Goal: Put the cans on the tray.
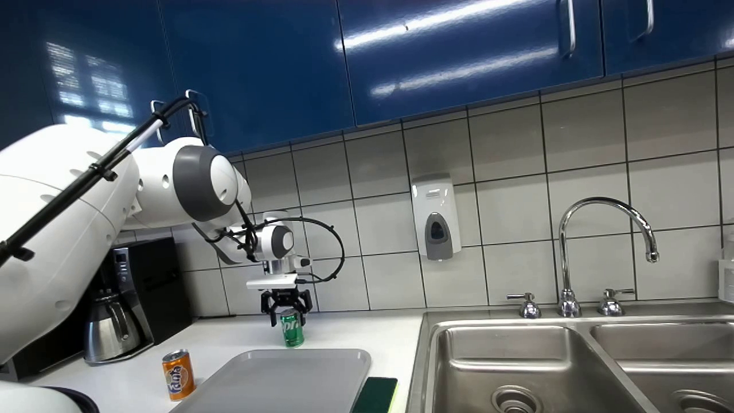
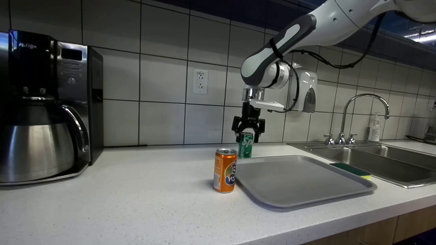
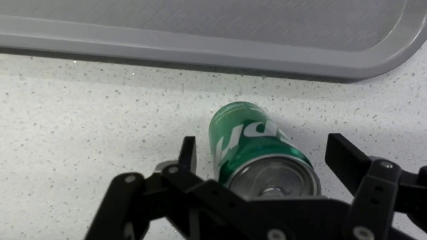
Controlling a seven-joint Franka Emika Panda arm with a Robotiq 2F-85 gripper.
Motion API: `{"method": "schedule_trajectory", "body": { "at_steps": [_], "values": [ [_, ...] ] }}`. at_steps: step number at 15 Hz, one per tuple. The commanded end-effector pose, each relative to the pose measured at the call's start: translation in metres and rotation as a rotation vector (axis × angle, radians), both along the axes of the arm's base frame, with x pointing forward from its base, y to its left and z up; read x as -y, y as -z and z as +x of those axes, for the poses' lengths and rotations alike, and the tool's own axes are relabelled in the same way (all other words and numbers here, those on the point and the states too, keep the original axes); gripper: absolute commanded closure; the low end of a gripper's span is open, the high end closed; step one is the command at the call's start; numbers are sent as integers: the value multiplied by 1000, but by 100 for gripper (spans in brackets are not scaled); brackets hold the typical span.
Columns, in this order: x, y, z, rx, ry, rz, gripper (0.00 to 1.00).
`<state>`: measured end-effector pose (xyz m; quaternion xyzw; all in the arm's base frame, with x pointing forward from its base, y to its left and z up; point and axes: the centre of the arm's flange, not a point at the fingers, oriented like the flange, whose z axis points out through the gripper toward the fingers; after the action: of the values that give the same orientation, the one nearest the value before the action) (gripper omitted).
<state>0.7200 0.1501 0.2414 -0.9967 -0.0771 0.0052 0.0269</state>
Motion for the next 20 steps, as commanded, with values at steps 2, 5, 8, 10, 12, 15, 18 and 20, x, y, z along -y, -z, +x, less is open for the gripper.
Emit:
{"method": "schedule_trajectory", "body": {
  "at_steps": [2,5,8,10,12,15,18,20],
  "values": [
    [8,-4,11,-26,-6,-19,0],
    [10,-2,14,-28,-3,-15,0],
    [11,1,18,-27,3,-13,0],
    [11,3,22,-22,7,-12,0],
    [12,5,25,-20,7,-10,0],
    [11,5,27,-16,6,-7,0],
    [11,3,28,-11,6,-8,25],
    [11,3,28,-11,8,-8,35]
  ]
}}
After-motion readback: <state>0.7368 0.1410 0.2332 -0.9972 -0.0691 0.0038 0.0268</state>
